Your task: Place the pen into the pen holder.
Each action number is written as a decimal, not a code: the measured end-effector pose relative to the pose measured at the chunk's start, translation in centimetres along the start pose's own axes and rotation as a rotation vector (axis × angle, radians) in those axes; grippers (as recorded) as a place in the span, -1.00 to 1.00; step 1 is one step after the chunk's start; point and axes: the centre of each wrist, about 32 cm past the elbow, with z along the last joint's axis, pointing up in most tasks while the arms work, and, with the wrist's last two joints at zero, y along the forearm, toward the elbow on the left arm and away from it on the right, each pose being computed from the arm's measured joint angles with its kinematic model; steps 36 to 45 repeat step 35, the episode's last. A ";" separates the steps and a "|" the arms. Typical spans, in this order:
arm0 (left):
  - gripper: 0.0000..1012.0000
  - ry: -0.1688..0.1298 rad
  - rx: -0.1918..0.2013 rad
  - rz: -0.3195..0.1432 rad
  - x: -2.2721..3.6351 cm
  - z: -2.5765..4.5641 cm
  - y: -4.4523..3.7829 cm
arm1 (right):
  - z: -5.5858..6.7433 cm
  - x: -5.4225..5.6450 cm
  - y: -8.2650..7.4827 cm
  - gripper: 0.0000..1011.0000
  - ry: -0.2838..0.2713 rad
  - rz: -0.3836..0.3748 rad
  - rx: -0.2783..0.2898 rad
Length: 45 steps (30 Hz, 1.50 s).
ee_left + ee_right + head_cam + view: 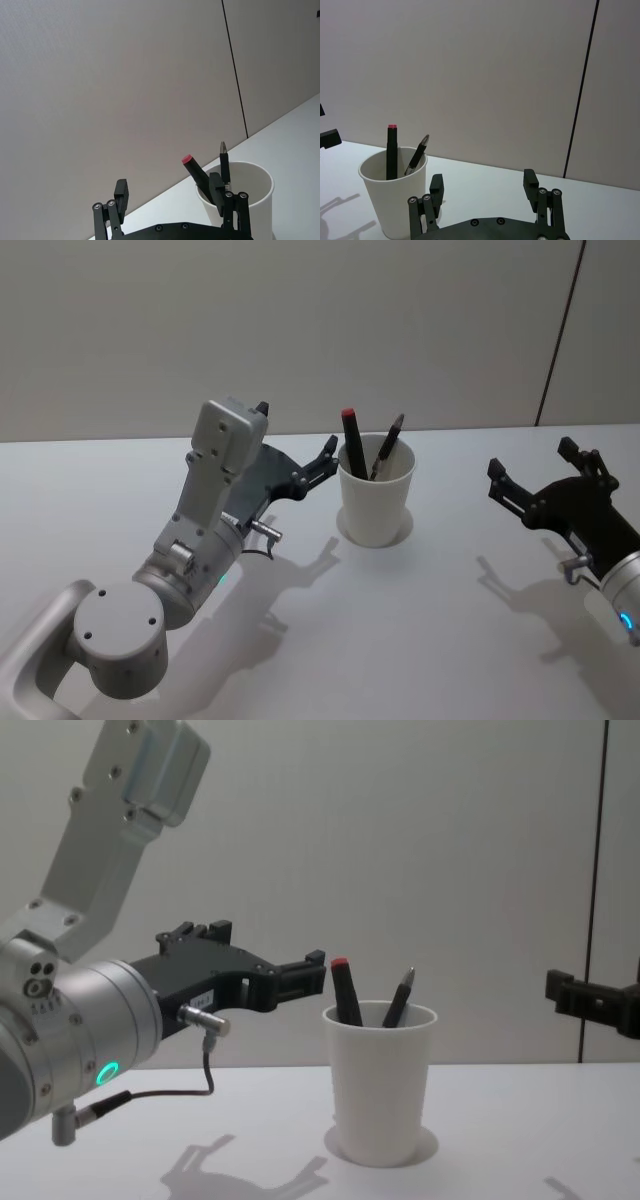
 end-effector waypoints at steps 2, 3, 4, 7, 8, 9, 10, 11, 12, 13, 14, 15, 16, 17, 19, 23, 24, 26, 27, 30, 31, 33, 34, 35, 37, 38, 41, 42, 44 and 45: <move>0.98 0.000 0.000 0.000 0.00 0.00 0.00 | 0.0 0.0 0.0 0.98 0.000 0.000 0.000; 0.98 0.000 0.000 0.000 0.00 0.00 0.00 | 0.0 0.0 0.0 0.98 0.000 0.000 0.000; 0.98 0.000 0.000 0.000 0.00 0.00 0.00 | 0.0 0.0 0.0 0.98 0.000 0.000 0.000; 0.98 0.000 0.000 0.000 0.00 0.00 0.00 | 0.0 0.0 0.0 0.98 0.000 0.000 0.000; 0.98 0.000 0.000 0.000 0.00 0.00 0.00 | 0.0 0.0 0.0 0.98 0.000 0.000 0.000; 0.98 0.000 0.000 0.000 0.00 0.00 0.00 | 0.0 0.0 0.0 0.98 0.000 0.001 0.000; 0.98 0.000 0.000 0.000 0.00 0.00 0.00 | 0.0 0.0 0.0 0.98 0.000 0.001 0.000; 0.98 0.000 0.000 0.000 0.00 0.00 0.00 | 0.0 0.0 0.0 0.98 0.000 0.001 0.000; 0.98 0.000 0.000 0.000 0.00 0.00 0.00 | 0.0 0.0 0.0 0.98 0.000 0.001 0.000; 0.98 0.000 0.000 0.000 0.00 0.00 0.00 | 0.0 0.0 0.0 0.98 0.000 0.001 0.000; 0.98 0.000 0.000 0.000 0.00 0.00 0.00 | 0.0 0.0 0.0 0.98 0.000 0.001 0.000; 0.98 0.000 0.000 0.000 0.00 0.00 0.00 | 0.0 0.0 0.0 0.98 0.000 0.001 0.000; 0.98 0.000 0.000 0.000 0.00 0.00 0.00 | 0.0 0.0 0.0 0.98 0.000 0.001 0.000; 0.98 0.000 0.000 0.000 0.00 0.00 0.00 | 0.0 0.0 0.0 0.98 0.000 0.001 0.000; 0.98 0.000 0.000 0.000 0.00 0.00 0.00 | 0.0 0.0 0.0 0.98 0.000 0.001 0.000; 0.98 0.000 0.000 0.000 0.00 0.00 0.00 | 0.0 0.0 0.0 0.98 -0.001 0.002 0.000; 0.98 0.000 0.000 0.000 0.00 0.00 0.00 | 0.0 0.0 0.0 0.98 -0.001 0.002 0.000; 0.98 0.000 0.000 0.000 0.00 0.00 0.00 | 0.0 0.0 0.0 0.98 -0.001 0.002 0.000; 0.98 0.000 0.000 0.000 0.00 0.00 0.00 | 0.0 0.0 0.0 0.98 -0.001 0.002 0.000; 0.98 0.000 0.000 0.000 0.00 0.00 0.00 | 0.0 0.0 0.0 0.98 -0.001 0.002 0.000; 0.98 0.000 0.000 0.000 0.00 0.00 0.00 | 0.0 0.0 0.0 0.98 -0.001 0.002 0.000; 0.98 0.000 0.000 0.000 0.00 0.00 0.00 | 0.0 0.0 0.0 0.98 -0.001 0.002 0.000; 0.98 0.000 0.000 0.000 0.00 0.00 0.00 | 0.0 0.0 0.0 0.98 -0.001 0.002 0.000; 0.98 0.000 0.000 0.000 0.00 0.00 0.00 | 0.0 0.0 0.0 0.98 -0.001 0.002 0.000; 0.98 0.000 0.000 0.000 0.00 0.00 0.00 | 0.0 0.0 0.0 0.98 -0.001 0.002 0.000; 0.98 0.000 0.000 0.000 0.00 0.00 0.00 | 0.0 0.0 0.0 0.98 -0.001 0.002 0.000; 0.98 0.000 0.000 0.000 0.00 0.00 0.00 | 0.0 0.0 0.0 0.98 -0.001 0.002 0.000; 0.98 0.000 0.000 0.000 0.00 0.00 0.00 | 0.0 0.0 0.0 0.98 -0.001 0.002 0.000; 0.98 0.000 0.000 0.000 0.00 0.00 0.00 | 0.0 0.0 0.0 0.98 -0.001 0.002 0.000; 0.98 0.000 0.000 0.000 0.00 0.00 0.00 | 0.0 0.0 0.0 0.98 -0.001 0.002 0.000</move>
